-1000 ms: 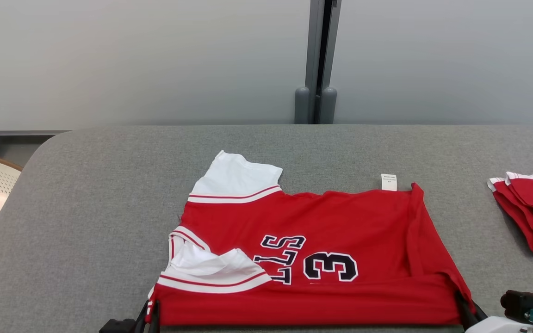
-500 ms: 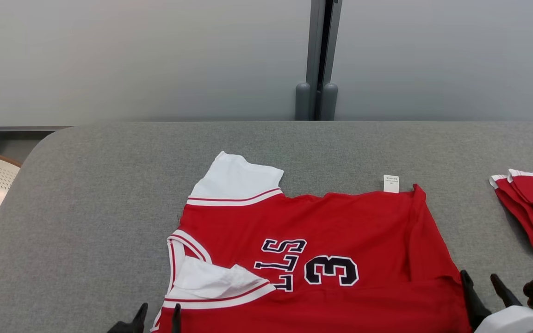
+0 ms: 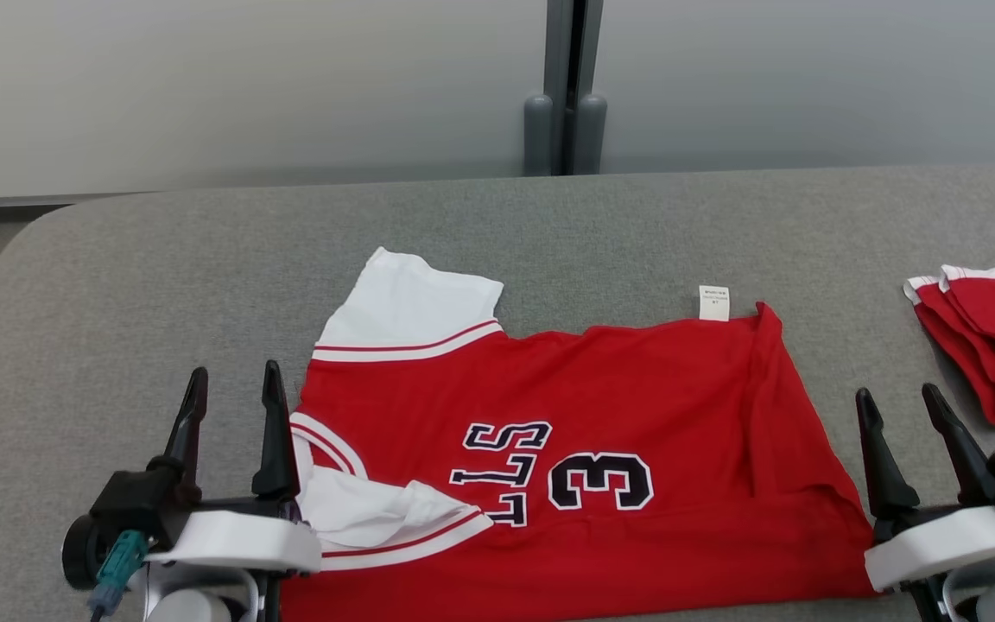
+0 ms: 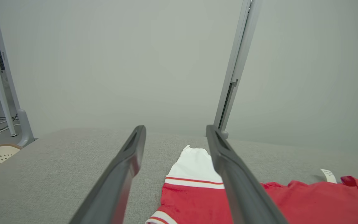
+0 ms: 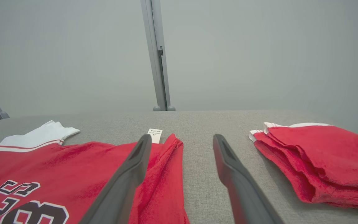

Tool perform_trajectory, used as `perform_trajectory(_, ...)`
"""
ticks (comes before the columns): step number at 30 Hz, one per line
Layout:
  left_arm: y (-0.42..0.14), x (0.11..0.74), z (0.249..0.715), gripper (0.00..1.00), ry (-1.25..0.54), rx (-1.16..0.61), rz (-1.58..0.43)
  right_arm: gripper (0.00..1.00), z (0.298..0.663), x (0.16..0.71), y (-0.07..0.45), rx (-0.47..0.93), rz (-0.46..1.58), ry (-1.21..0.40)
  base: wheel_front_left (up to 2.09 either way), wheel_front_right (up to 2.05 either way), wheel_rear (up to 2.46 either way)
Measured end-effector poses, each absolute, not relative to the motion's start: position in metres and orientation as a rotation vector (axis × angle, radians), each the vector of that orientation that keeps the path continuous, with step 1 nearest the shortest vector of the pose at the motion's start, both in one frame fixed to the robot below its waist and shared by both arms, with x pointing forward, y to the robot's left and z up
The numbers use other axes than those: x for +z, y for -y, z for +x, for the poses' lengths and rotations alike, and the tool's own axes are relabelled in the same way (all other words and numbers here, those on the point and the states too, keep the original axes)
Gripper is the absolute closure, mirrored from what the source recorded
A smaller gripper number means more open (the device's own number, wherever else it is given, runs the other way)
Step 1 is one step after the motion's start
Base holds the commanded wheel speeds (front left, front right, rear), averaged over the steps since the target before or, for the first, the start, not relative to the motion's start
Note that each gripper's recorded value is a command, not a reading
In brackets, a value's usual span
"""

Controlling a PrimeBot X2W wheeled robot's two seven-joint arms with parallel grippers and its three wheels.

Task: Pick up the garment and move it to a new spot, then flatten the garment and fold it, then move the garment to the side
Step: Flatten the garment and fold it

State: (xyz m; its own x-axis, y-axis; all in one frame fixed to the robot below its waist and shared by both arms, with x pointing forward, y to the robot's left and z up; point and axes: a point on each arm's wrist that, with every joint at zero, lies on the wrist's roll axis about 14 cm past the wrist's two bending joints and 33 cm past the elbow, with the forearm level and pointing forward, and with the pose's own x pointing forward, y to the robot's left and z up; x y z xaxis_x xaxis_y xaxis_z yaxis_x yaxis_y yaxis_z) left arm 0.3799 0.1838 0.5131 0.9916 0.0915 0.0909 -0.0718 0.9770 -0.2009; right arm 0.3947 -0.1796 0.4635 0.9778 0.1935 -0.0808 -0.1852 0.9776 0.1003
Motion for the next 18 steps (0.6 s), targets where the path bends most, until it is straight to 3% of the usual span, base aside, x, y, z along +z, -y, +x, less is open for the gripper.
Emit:
perform_trajectory(9,-0.137,0.468,0.457,0.0,-0.073,-0.076,-0.068,0.0,0.435,0.479,0.185,0.215,0.043,-0.045,0.0,0.0,0.0)
perform_trajectory(18,-0.117,0.421,0.543,0.0,-0.368,-0.225,0.13,0.0,0.47,0.472,0.205,0.211,-0.008,-0.061,0.0,0.0,0.0)
